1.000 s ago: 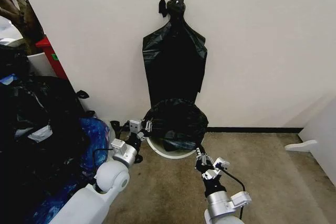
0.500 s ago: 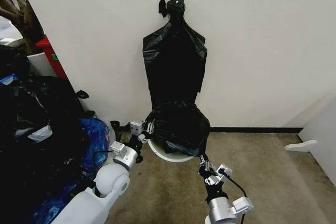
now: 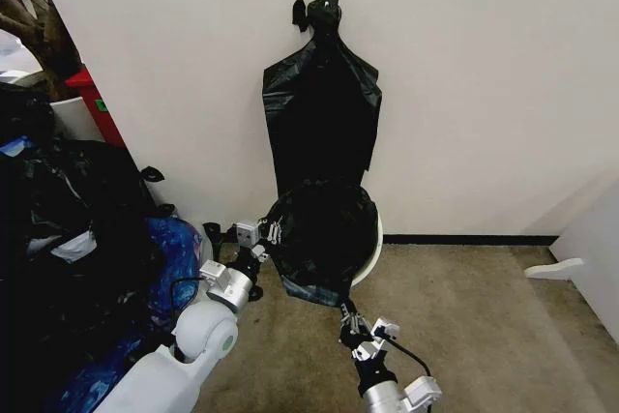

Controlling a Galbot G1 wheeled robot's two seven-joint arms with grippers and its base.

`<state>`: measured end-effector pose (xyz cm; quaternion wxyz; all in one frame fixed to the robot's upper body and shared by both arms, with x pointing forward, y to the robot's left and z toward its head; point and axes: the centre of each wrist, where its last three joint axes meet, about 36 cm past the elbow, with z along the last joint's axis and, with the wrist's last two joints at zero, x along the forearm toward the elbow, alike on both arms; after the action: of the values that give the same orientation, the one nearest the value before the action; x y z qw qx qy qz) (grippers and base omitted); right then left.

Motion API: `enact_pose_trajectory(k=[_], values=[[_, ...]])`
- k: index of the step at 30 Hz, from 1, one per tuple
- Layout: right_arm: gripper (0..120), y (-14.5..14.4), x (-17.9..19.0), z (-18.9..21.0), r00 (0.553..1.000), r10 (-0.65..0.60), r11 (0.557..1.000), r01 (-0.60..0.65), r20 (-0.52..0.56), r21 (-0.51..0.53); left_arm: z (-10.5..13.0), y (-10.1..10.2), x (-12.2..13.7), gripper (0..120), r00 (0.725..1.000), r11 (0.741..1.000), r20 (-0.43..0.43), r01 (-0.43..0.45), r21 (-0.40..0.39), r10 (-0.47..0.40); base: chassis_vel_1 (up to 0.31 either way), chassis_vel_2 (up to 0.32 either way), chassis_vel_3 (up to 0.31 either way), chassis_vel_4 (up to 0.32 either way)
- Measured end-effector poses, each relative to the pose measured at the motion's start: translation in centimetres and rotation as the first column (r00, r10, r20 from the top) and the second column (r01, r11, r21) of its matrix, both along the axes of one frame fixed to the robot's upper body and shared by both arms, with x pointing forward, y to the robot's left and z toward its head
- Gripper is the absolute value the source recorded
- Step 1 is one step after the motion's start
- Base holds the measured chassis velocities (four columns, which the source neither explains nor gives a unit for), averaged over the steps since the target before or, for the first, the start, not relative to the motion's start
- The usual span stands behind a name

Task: Place the garbage bag over the trash bin.

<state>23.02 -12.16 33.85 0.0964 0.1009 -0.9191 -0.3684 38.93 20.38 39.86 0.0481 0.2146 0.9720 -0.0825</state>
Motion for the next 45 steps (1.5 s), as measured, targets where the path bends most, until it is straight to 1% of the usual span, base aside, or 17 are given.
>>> enact_pose_trajectory(k=[6, 10, 15, 19, 21, 25, 27, 28, 31, 34, 36, 38, 41, 43, 45], values=[[0, -1.2, 1.2, -0.5, 0.999, -0.034, 0.999, 0.035, 0.037, -0.035, 0.1, 0.2, -0.1, 4, 1.000, 1.000, 0.004, -0.003, -0.007, 0.003, 0.000, 0.000, 0.000, 0.000], [0, -2.3, 1.2, -1.2, 0.993, -0.052, 0.994, 0.062, 0.110, -0.091, 0.1, 0.2, -0.1, 4, 1.000, 1.000, 0.003, -0.005, -0.011, 0.005, 0.000, 0.000, 0.000, 0.000], [0, -2.7, 1.4, -1.5, 0.989, -0.056, 0.990, 0.073, 0.137, -0.118, 0.1, 0.0, -0.2, 4, 1.000, 1.000, 0.002, -0.004, -0.017, 0.004, 0.000, 0.000, 0.000, 0.000], [0, -3.2, 2.2, -2.9, 0.983, -0.065, 0.980, 0.096, 0.171, -0.177, 0.2, -0.3, -0.8, 4, 1.000, 1.000, -0.006, 0.000, -0.030, -0.001, 0.000, 0.000, 0.000, 0.000], [0, -3.3, 2.3, -3.1, 0.983, -0.065, 0.978, 0.098, 0.174, -0.184, 0.3, -0.3, -0.8, 4, 1.000, 0.999, -0.008, 0.001, -0.032, -0.001, 0.000, 0.000, 0.000, 0.000], [0, -3.4, 2.8, -4.4, 0.982, -0.062, 0.972, 0.100, 0.177, -0.211, 0.3, -0.7, -1.7, 4, 1.000, 0.998, -0.027, 0.007, -0.065, -0.009, 0.000, 0.000, 0.000, 0.000], [0, -3.0, 2.8, -4.8, 0.983, -0.048, 0.975, 0.085, 0.176, -0.207, 0.4, -1.0, -2.1, 4, 0.999, 0.995, -0.032, 0.013, -0.098, -0.016, 0.000, 0.000, 0.000, 0.000], [0, -3.0, 2.8, -4.8, 0.983, -0.048, 0.975, 0.085, 0.176, -0.207, 0.4, -1.0, -2.1, 4, 0.999, 0.995, -0.032, 0.013, -0.098, -0.016, 0.000, 0.000, 0.000, 0.000], [0, -2.4, 2.8, -5.1, 0.982, -0.013, 0.979, 0.050, 0.186, -0.198, 0.2, -1.3, -2.5, 4, 0.999, 0.991, -0.025, 0.027, -0.130, -0.030, 0.000, 0.000, 0.000, 0.000], [0, -1.8, 2.1, -5.8, 0.978, 0.057, 0.975, -0.011, 0.199, -0.224, -0.1, -1.5, -2.6, 4, 0.999, 0.984, -0.004, 0.051, -0.168, -0.052, 0.000, 0.000, 0.000, 0.000], [0, -1.8, 1.7, -6.4, 0.971, 0.099, 0.966, -0.041, 0.220, -0.254, -0.4, -1.5, -2.6, 4, 0.998, 0.983, -0.001, 0.057, -0.172, -0.058, 0.000, 0.000, 0.000, 0.000], [0, -1.9, 1.7, -6.7, 0.965, 0.114, 0.962, -0.049, 0.234, -0.267, -0.4, -1.5, -2.6, 4, 0.998, 0.984, -0.001, 0.060, -0.170, -0.061, 0.000, 0.000, 0.000, 0.000], [0, -2.6, 2.4, -7.7, 0.939, 0.163, 0.933, -0.047, 0.302, -0.356, -0.6, -1.5, -2.8, 4, 0.998, 0.985, 0.000, 0.062, -0.159, -0.062, 0.000, 0.000, 0.000, 0.000], [0, -2.7, 2.5, -7.9, 0.933, 0.174, 0.926, -0.047, 0.314, -0.373, -0.6, -1.5, -2.9, 4, 0.998, 0.985, 0.000, 0.062, -0.159, -0.063, 0.000, 0.000, 0.000, 0.000], [0, -2.8, 2.8, -8.5, 0.892, 0.257, 0.896, -0.076, 0.373, -0.438, -0.7, -1.7, -3.0, 4, 0.998, 0.983, 0.006, 0.068, -0.172, -0.068, 0.000, 0.000, 0.000, 0.000]])
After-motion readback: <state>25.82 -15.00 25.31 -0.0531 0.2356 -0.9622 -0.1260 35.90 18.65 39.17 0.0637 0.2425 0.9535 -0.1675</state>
